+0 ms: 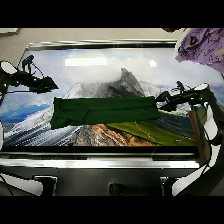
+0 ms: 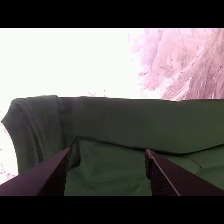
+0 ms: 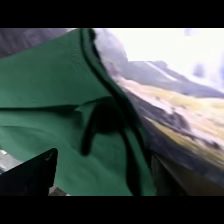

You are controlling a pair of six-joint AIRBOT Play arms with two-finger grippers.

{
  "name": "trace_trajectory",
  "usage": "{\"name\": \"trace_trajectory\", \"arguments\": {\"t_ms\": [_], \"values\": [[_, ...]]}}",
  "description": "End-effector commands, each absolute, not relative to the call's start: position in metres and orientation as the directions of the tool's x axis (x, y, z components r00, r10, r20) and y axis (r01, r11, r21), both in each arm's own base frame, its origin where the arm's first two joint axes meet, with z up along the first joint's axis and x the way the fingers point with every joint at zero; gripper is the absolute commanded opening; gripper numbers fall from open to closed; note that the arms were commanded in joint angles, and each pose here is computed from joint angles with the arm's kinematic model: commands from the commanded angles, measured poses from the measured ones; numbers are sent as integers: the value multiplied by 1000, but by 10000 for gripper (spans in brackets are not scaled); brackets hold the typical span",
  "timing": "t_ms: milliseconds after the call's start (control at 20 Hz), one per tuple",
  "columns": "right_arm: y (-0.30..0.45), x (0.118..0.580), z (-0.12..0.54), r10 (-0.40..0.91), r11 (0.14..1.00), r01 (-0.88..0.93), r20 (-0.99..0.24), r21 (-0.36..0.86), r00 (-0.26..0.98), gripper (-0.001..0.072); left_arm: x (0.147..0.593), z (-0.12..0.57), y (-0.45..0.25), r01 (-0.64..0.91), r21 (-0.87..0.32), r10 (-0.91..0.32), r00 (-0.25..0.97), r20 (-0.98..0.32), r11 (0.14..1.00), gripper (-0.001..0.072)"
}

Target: Fold the clothes and pants, and hang the long-sleeved shirts on hangers.

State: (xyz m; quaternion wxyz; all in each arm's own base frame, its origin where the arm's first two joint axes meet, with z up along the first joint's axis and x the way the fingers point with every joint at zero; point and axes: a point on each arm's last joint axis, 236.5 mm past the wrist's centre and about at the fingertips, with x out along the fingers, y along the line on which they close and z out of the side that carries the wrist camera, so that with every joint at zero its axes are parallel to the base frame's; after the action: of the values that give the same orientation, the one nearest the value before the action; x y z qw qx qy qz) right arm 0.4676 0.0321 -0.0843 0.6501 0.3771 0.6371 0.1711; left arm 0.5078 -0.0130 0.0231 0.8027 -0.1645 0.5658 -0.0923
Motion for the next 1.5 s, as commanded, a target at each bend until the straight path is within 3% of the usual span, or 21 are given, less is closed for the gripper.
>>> {"name": "trace_trajectory", "arguments": {"t_ms": [0,100,150,200,250,300,400,650,850,1100,1450], "values": [[50,471,-98,693,677,235,-712,697,115,652,508,24,-14,-41,-374,-338,343,-876,927,545],[61,470,-102,679,702,212,-729,680,93,520,508,25,-16,-39,-377,-342,343,-875,925,545],[63,469,-106,661,719,216,-746,661,82,423,508,25,-18,-36,-377,-343,341,-875,925,545],[65,467,-108,652,728,219,-755,650,71,269,507,25,-21,-30,-379,-348,340,-874,925,541],[65,467,-106,650,727,227,-756,648,74,132,508,26,-27,-22,-389,-359,338,-870,921,518],[63,468,-100,646,729,226,-759,646,83,27,508,28,-38,-11,-411,-384,336,-860,912,406],[54,469,-80,616,746,244,-781,620,101,28,508,31,-64,10,-461,-439,326,-837,887,18],[4,446,-4,390,866,303,-917,397,85,28,502,15,-161,33,-522,-512,258,-820,852,21],[-23,425,64,253,884,374,-960,280,119,29,483,-1,-274,106,-600,-608,200,-768,793,20],[-29,411,128,196,867,419,-958,269,210,29,445,-14,-396,117,-723,-732,141,-666,680,20],[-23,397,162,194,853,426,-942,300,275,28,406,-35,-498,7,-841,-835,126,-536,541,20]]}}
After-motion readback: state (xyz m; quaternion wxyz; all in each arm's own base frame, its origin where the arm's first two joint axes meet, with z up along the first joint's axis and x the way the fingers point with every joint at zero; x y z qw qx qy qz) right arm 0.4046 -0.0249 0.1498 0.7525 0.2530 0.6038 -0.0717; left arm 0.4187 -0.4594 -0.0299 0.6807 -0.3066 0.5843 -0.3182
